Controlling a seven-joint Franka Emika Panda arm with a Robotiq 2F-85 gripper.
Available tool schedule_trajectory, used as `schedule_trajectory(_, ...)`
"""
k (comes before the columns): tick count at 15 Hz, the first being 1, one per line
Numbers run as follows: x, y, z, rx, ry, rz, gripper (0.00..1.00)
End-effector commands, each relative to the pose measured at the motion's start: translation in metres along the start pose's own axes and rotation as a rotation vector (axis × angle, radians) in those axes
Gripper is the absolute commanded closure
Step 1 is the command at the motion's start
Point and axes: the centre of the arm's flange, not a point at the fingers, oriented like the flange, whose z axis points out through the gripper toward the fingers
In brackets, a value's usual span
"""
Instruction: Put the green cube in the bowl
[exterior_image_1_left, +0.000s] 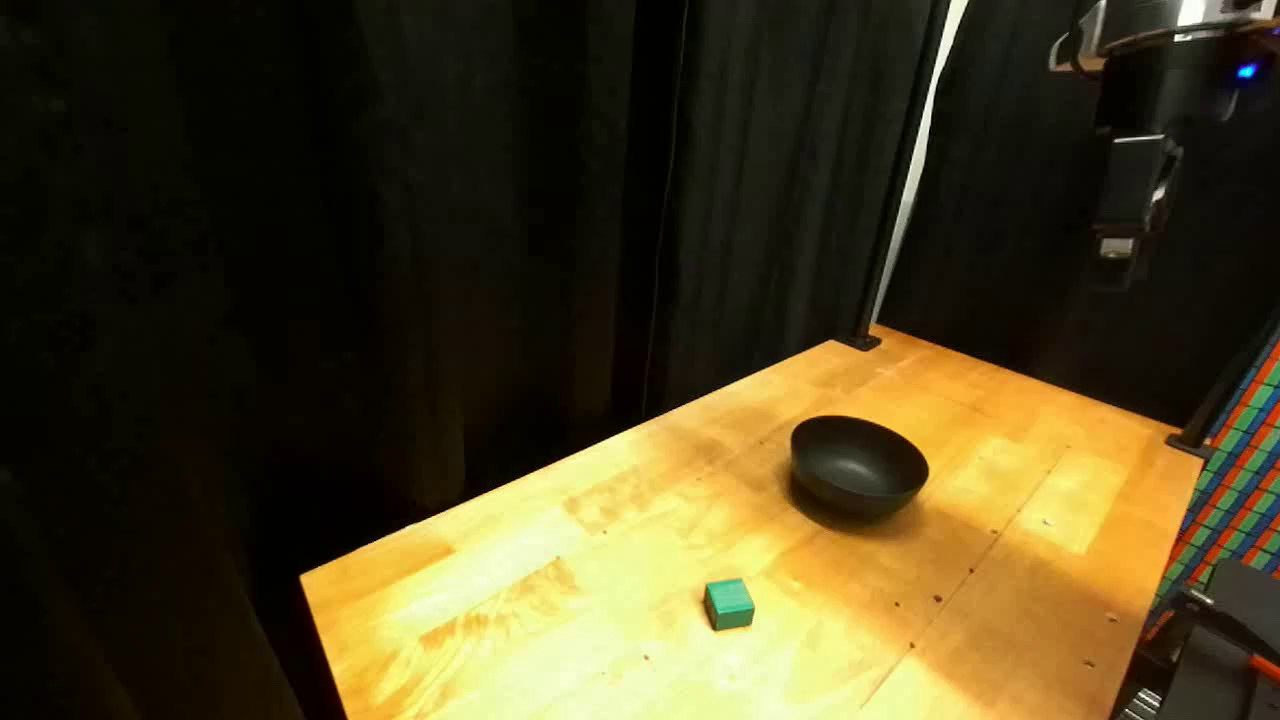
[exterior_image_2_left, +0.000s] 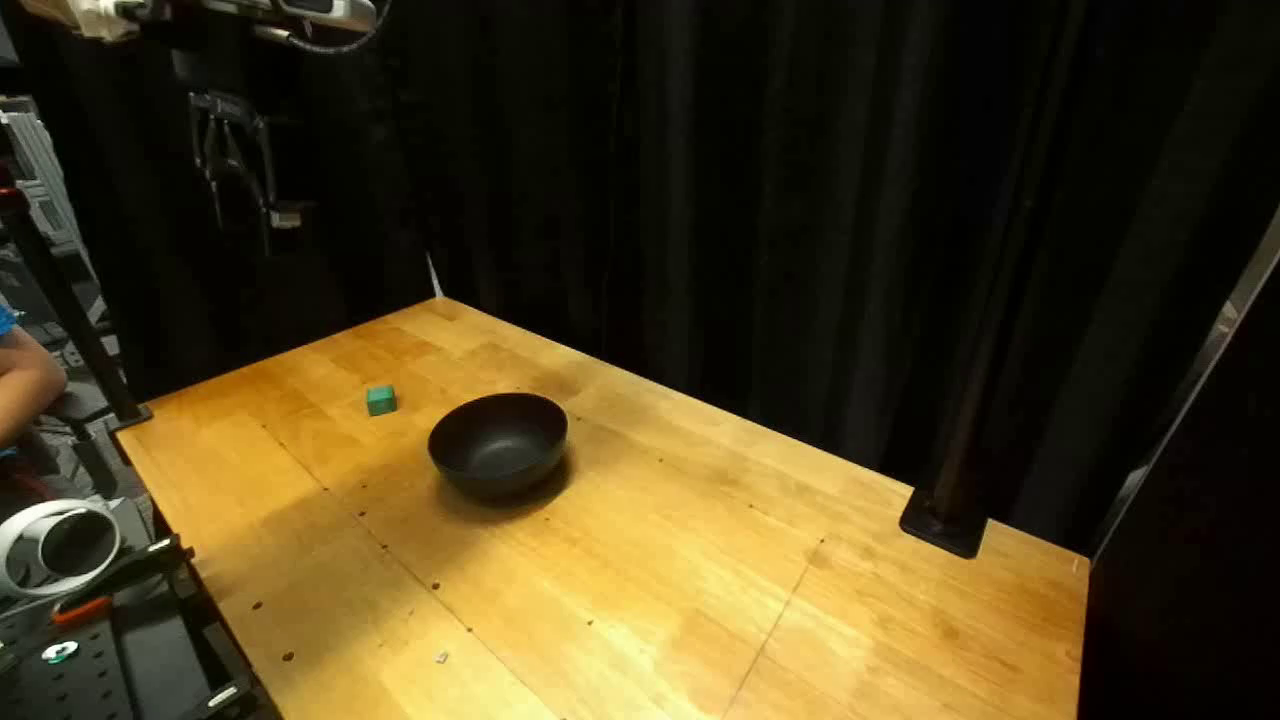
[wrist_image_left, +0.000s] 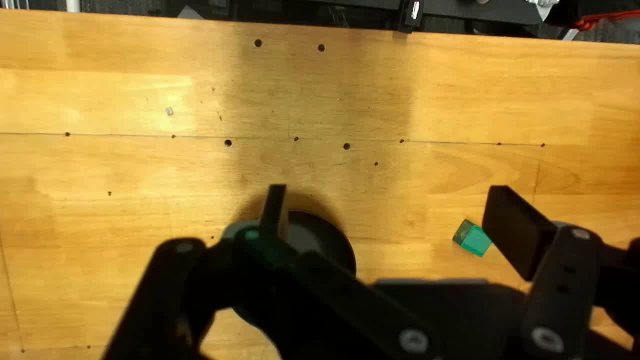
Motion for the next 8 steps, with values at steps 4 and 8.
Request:
schedule_trajectory(4, -0.0005, -0.0004, -0.0071, -0.001, 0.016, -0.001, 0.00)
schedule_trajectory(8, -0.0006, -0.0004, -0.0072, -0.001, 0.017, -0.001, 0.00)
